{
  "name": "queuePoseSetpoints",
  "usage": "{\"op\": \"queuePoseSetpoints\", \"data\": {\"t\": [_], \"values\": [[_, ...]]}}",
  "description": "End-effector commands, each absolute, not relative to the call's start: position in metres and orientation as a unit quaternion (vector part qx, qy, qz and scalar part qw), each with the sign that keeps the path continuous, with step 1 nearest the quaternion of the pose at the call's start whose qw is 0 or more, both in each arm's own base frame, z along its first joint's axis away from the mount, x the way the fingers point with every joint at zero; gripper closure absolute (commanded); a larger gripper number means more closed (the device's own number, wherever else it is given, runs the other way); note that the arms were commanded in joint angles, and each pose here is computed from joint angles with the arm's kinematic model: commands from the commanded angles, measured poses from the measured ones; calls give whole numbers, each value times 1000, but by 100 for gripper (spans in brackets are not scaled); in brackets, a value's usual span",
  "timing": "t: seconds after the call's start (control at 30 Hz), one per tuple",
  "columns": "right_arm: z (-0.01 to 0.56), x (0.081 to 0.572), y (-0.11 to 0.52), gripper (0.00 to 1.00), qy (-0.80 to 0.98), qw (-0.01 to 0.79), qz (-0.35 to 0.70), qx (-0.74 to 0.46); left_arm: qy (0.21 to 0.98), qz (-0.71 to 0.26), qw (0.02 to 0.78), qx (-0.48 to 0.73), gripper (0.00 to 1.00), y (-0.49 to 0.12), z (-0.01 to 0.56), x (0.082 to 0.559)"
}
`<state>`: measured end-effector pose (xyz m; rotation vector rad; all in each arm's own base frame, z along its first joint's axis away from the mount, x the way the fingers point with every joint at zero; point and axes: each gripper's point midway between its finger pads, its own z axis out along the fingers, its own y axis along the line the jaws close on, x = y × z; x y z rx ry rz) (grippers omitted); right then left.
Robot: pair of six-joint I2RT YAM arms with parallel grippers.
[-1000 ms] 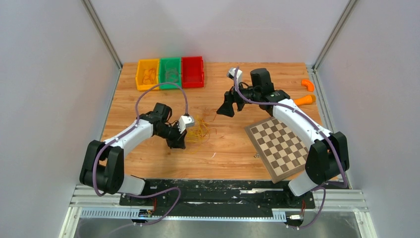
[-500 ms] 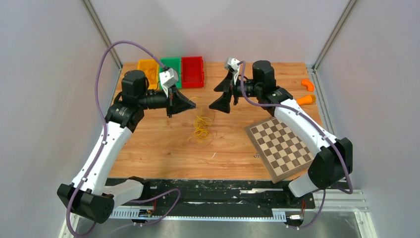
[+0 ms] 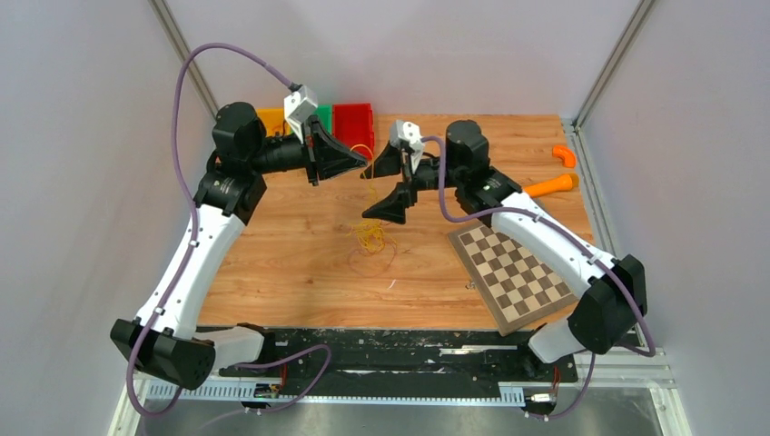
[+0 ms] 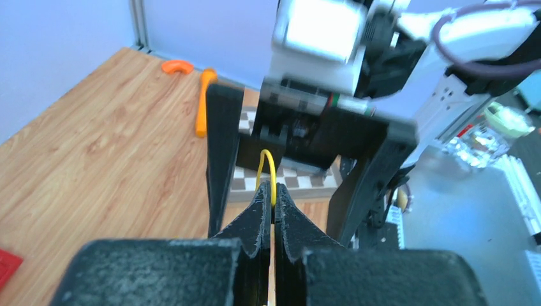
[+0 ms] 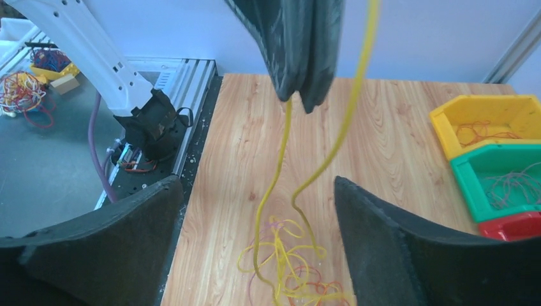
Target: Untangle the cables
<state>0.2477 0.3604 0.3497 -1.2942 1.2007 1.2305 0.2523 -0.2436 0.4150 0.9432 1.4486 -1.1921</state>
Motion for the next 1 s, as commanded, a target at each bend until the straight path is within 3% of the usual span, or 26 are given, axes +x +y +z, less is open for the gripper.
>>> {"op": "queuePoseSetpoints", "data": {"t": [0.0, 0.1, 0.2, 0.23, 0.3, 0.33, 0.37, 0.4, 0.43, 0.47, 0.5, 0.57, 0.73, 0.97], "values": [[329, 265, 383, 16, 489, 497, 485, -528, 546, -530, 517, 392, 100, -248, 464, 239], [318, 283, 388, 48, 517, 491, 484, -508, 533, -531, 536, 385, 100, -247, 479, 240], [328, 286, 390, 97, 517, 489, 494, -500, 545, -536, 544, 347, 100, -240, 483, 250], [334, 286, 390, 100, 518, 491, 496, -495, 541, -527, 566, 330, 100, -232, 491, 258], [348, 288, 390, 100, 524, 493, 504, -478, 552, -529, 581, 279, 98, -218, 492, 274], [356, 291, 390, 100, 532, 492, 510, -463, 561, -529, 582, 259, 91, -212, 486, 280], [364, 294, 389, 100, 540, 488, 520, -447, 567, -515, 595, 243, 71, -201, 484, 289], [373, 297, 387, 100, 546, 486, 529, -432, 579, -500, 596, 243, 62, -196, 468, 292], [381, 299, 387, 100, 552, 481, 538, -417, 591, -481, 603, 236, 44, -188, 459, 298], [389, 301, 386, 100, 556, 480, 544, -405, 612, -452, 605, 236, 35, -180, 435, 302], [395, 303, 385, 100, 559, 480, 548, -396, 616, -425, 615, 247, 19, -175, 424, 305], [405, 304, 383, 100, 561, 479, 556, -383, 634, -398, 608, 265, 4, -170, 389, 299], [414, 294, 385, 100, 556, 453, 580, -385, 641, -406, 580, 295, 0, -177, 337, 282], [422, 284, 385, 100, 542, 438, 594, -403, 623, -398, 566, 364, 0, -201, 325, 292]]}}
